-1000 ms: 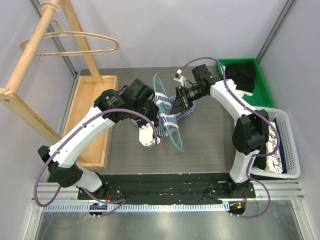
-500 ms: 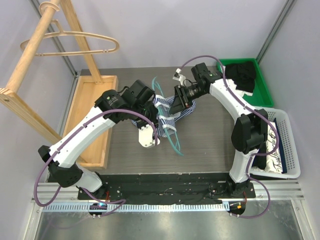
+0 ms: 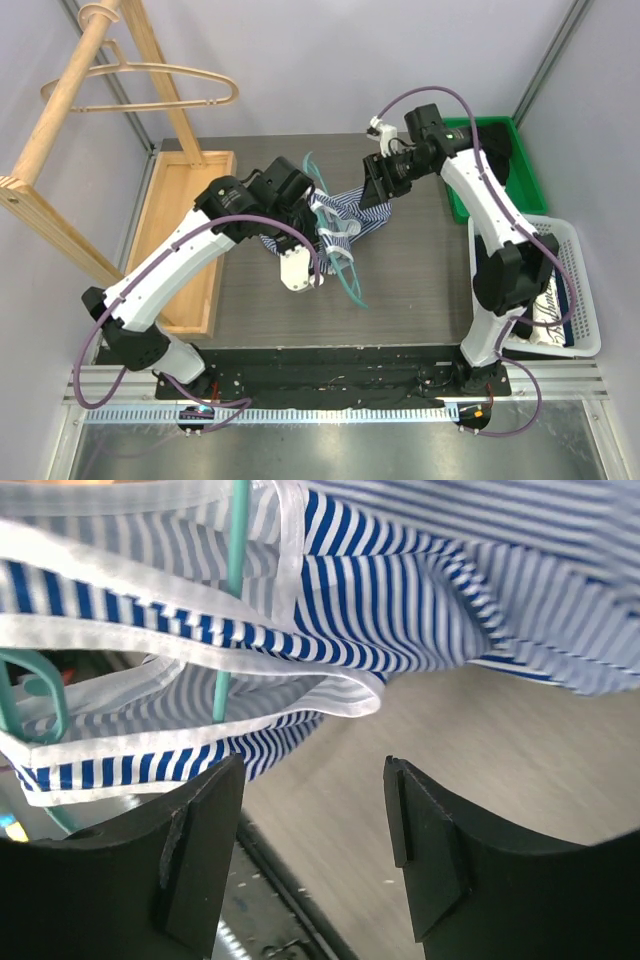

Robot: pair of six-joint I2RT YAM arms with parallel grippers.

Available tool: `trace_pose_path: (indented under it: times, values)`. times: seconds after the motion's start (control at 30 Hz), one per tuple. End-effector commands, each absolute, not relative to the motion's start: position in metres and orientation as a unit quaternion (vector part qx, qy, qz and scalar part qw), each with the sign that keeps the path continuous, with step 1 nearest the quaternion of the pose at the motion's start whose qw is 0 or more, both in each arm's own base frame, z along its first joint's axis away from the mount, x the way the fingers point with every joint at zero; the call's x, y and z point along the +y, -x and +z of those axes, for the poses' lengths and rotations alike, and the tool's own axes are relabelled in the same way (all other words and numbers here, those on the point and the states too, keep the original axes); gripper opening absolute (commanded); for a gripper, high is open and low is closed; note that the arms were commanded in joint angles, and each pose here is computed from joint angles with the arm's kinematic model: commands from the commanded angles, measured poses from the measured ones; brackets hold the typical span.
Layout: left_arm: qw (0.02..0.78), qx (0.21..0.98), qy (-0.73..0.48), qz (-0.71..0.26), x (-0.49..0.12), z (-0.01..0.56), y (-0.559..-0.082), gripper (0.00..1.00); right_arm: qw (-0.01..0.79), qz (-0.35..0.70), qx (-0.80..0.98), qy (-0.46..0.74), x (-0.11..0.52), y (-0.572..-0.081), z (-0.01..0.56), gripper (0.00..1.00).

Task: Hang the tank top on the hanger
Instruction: Hang the tank top on the hanger.

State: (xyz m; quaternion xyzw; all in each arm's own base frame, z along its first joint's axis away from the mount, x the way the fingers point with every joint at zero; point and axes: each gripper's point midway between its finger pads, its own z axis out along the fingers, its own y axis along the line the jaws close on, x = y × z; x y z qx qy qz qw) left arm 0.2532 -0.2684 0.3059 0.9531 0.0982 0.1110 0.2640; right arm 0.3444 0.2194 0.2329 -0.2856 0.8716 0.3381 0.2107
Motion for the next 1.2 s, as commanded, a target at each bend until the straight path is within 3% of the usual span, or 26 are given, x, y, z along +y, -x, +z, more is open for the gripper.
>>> trace_pose_path:
  times: [0.0, 0.33, 0.77, 0.87, 1.1, 1.17]
  values:
    - [0.299, 0.126, -0.938, 0.125, -0.282, 0.330, -0.266, 0.00, 0.379, 0.236, 0.833, 0.326, 0.194, -0.351, 0.314, 0.66]
    - [0.372, 0.239, -0.891, 0.103, -0.310, 0.369, -0.290, 0.00, 0.471, 0.203, 0.743, 0.431, 0.239, -0.286, 0.353, 0.69]
    - [0.420, 0.257, -0.866, 0.081, -0.323, 0.388, -0.289, 0.00, 0.503, 0.161, 0.750, 0.399, 0.231, -0.301, 0.329, 0.69]
    - [0.425, 0.261, -0.863, 0.081, -0.324, 0.391, -0.290, 0.00, 0.505, 0.158, 0.750, 0.396, 0.230, -0.301, 0.328, 0.58]
    - [0.434, 0.274, -0.854, 0.082, -0.326, 0.394, -0.295, 0.00, 0.519, 0.151, 0.745, 0.390, 0.225, -0.298, 0.330, 0.08]
    - [0.439, 0.277, -0.851, 0.082, -0.327, 0.396, -0.296, 0.00, 0.524, 0.149, 0.744, 0.387, 0.223, -0.298, 0.333, 0.01]
